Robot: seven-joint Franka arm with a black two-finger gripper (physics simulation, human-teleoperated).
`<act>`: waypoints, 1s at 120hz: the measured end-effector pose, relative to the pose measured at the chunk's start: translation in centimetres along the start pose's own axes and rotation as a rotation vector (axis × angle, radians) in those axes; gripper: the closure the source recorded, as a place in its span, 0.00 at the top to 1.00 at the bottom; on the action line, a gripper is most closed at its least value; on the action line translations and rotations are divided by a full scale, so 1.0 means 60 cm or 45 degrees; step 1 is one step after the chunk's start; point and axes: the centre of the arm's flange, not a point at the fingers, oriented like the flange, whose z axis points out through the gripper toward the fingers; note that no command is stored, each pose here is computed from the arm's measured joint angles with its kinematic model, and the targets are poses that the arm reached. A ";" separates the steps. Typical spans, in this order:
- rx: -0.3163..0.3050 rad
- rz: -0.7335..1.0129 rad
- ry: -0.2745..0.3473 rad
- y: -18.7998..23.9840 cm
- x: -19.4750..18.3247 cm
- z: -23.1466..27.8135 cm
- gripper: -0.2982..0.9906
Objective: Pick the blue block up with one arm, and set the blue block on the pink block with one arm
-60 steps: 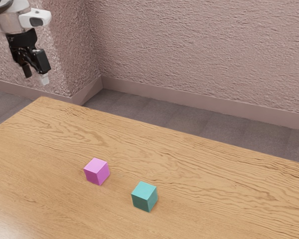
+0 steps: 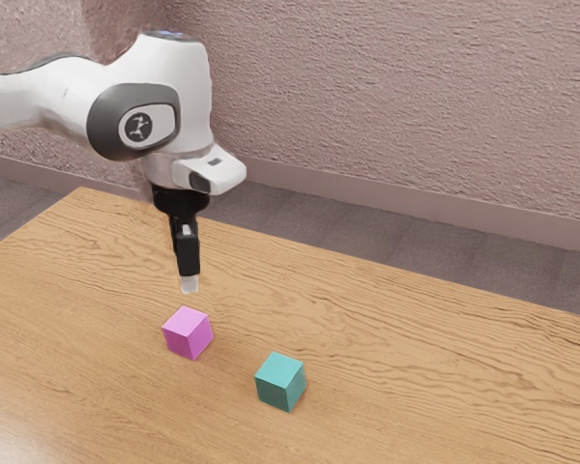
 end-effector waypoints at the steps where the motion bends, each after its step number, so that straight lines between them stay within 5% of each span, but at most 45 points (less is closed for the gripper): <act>1: 0.006 0.036 -0.007 0.015 0.010 0.004 0.77; 9: 0.038 0.280 -0.044 0.114 0.057 0.056 0.77; 18: 0.022 0.417 -0.014 0.146 0.071 0.107 0.77; 36: 0.022 0.593 0.082 0.152 0.095 0.153 0.77; 86: 0.025 1.014 0.157 0.164 0.159 0.290 0.77; 120: 0.097 1.091 0.264 0.134 0.190 0.285 0.77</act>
